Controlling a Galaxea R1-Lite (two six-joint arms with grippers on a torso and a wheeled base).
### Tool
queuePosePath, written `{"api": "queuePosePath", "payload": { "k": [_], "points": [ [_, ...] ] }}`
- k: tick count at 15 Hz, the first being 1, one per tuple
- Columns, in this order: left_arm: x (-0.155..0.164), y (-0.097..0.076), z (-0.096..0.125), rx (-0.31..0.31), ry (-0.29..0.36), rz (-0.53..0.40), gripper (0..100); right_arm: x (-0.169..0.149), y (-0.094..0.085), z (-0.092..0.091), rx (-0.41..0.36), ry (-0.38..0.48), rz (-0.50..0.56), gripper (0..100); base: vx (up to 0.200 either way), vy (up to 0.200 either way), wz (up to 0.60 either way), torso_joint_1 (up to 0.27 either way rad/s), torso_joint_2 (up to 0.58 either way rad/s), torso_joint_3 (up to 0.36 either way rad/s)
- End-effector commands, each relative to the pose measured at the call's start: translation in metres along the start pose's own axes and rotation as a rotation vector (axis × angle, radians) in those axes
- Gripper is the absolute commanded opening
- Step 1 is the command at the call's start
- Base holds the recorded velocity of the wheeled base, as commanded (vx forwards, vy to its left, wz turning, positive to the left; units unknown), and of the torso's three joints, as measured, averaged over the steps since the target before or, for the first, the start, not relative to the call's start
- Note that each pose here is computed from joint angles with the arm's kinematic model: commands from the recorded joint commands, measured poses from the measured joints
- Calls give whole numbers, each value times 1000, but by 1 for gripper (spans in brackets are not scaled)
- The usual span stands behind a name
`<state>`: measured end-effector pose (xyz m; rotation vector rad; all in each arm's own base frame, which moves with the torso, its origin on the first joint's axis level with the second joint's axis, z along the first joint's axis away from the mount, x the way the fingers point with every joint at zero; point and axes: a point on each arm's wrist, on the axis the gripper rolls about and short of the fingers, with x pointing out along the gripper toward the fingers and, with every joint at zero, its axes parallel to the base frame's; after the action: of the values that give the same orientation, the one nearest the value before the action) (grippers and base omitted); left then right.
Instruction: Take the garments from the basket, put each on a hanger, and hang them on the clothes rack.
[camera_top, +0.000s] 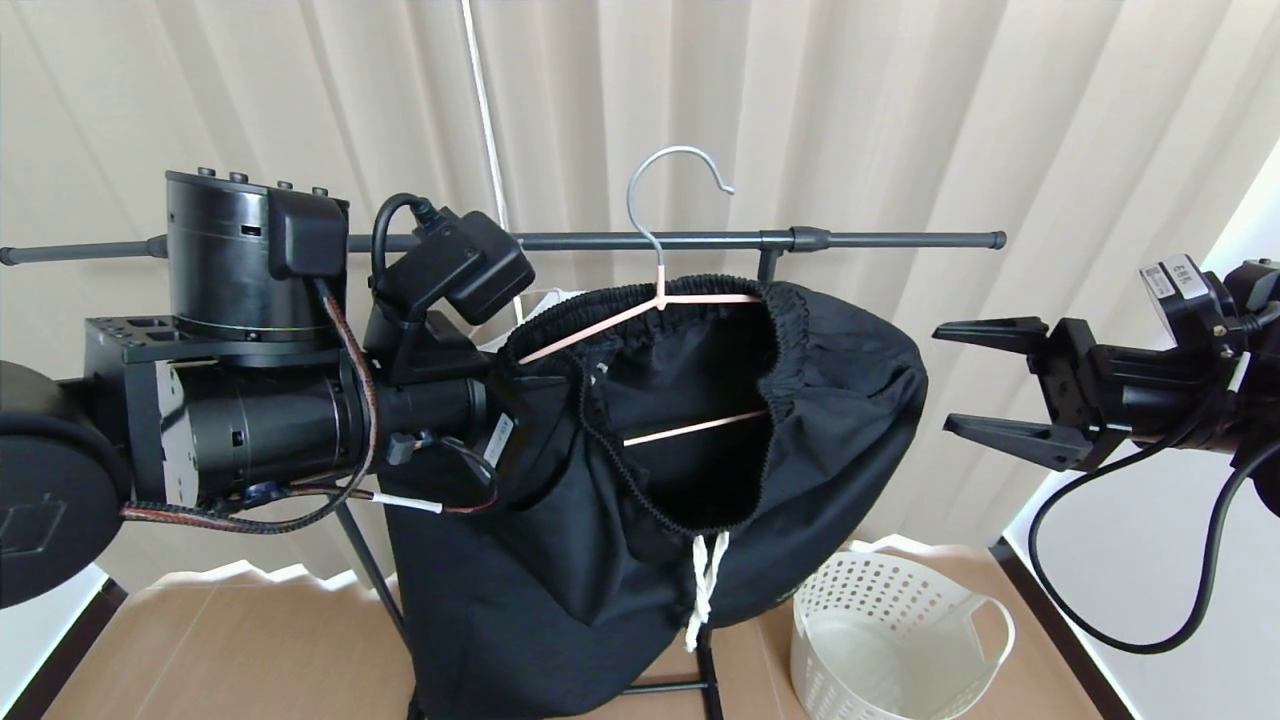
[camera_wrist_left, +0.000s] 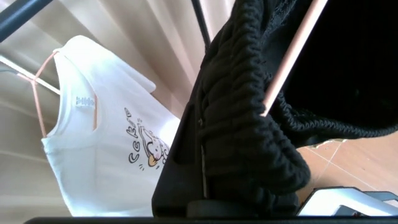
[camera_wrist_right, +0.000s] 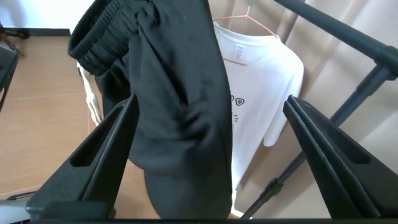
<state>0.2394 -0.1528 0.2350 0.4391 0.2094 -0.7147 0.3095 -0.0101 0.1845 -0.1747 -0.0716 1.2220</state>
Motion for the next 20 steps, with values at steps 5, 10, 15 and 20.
{"api": "queuePosePath", "payload": {
  "k": [5, 10, 15, 20],
  "points": [
    [-16, 4, 12, -24, -93, 38, 0, 6, -12, -24, 59, 16, 4, 100, 0, 0, 0, 0, 0, 0],
    [-22, 4, 15, -23, -110, 39, 0, 13, -28, -54, 125, 33, 12, 100, 0, 0, 0, 0, 0, 0],
    [-25, 1, 15, -46, -114, 23, 0, 30, -27, -70, 167, 40, 57, 100, 0, 0, 0, 0, 0, 0],
    [-24, -7, 14, -66, -111, -8, 0, 40, -24, -77, 181, 44, 85, 100, 0, 0, 0, 0, 0, 0]
  ]
}}
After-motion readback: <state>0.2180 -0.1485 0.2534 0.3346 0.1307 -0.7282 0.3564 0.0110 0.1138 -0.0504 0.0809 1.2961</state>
